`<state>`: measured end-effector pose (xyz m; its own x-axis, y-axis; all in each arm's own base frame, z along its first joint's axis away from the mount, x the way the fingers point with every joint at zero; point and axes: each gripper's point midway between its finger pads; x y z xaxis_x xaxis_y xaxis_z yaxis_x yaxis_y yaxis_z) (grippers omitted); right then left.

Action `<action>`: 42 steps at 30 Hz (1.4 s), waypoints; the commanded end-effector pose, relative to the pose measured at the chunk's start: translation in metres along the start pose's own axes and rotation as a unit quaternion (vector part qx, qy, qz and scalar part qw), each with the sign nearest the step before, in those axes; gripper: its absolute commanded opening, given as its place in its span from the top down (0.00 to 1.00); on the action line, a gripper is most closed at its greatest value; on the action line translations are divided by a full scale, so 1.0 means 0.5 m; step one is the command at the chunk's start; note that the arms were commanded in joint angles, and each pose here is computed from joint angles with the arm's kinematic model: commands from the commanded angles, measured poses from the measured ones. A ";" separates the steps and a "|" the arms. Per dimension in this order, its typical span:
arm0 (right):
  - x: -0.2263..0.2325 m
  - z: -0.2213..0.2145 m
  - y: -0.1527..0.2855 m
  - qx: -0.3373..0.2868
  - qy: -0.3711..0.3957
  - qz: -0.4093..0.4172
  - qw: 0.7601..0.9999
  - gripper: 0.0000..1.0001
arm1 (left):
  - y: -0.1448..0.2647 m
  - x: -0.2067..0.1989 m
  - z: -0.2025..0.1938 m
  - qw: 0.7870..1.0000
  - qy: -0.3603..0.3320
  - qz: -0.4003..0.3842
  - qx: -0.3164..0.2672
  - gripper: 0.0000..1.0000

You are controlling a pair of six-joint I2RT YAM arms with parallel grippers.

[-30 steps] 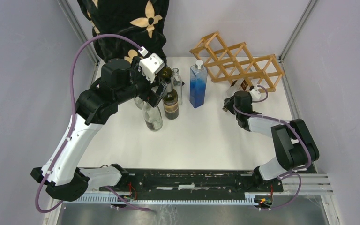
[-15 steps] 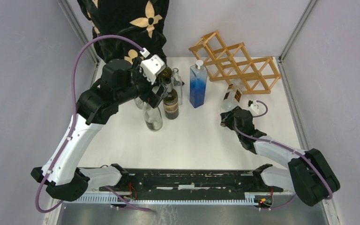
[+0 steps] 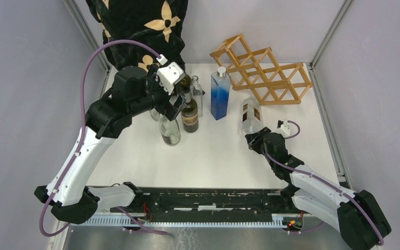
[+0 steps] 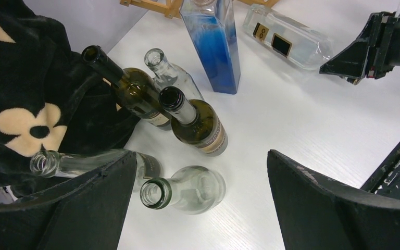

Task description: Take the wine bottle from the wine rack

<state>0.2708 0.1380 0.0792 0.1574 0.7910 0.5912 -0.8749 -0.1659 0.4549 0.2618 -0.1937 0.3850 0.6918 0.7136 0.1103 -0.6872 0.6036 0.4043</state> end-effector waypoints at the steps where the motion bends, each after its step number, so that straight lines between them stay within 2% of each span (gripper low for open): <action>1: 0.079 0.086 0.033 -0.064 -0.025 0.063 0.996 1.00 | 0.010 -0.006 0.020 0.999 -0.034 -0.014 -0.028 0.00; 6: 0.083 0.105 0.074 -0.056 0.008 0.058 0.997 1.00 | -0.003 -0.028 0.002 0.996 -0.065 -0.050 -0.028 0.00; 12: 0.094 0.140 0.130 -0.031 0.114 0.040 0.992 1.00 | -0.033 -0.064 -0.038 0.987 -0.118 -0.109 -0.021 0.00; 18: 0.134 0.194 0.179 -0.031 0.185 0.049 0.981 1.00 | -0.039 -0.071 -0.021 0.985 -0.118 -0.122 -0.031 0.00; 23: 0.187 0.207 0.201 0.007 0.229 0.078 0.970 1.00 | -0.052 -0.097 -0.045 0.977 -0.133 -0.160 -0.034 0.00; 31: 0.248 0.204 0.249 0.058 0.259 0.139 0.954 1.00 | -0.150 -0.156 -0.115 0.949 -0.247 -0.194 -0.027 0.00; 34: 0.256 0.206 0.269 0.078 0.273 0.145 0.948 1.00 | -0.204 -0.197 -0.112 0.934 -0.293 -0.198 -0.044 0.00; 39: 0.278 0.194 0.302 0.111 0.277 0.179 0.938 1.00 | -0.280 -0.259 -0.113 0.922 -0.320 -0.212 -0.059 0.00; 42: 0.293 0.179 0.313 0.133 0.271 0.202 0.932 1.00 | -0.305 -0.304 -0.134 0.903 -0.356 -0.232 -0.060 0.00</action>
<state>0.1909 0.1490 0.2315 -0.3448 0.8933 0.2882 -0.6140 -0.4469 0.6506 0.2403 -0.3407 0.2305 0.9258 0.0407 0.3759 -0.2562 0.7986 0.5447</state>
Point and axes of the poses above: each gripper's point midway between its finger pads, its own y axis back along the fingers, its own x axis along the line the jaws close on, z = x × y, and after that the axes turned 7 degrees about y, right-handed
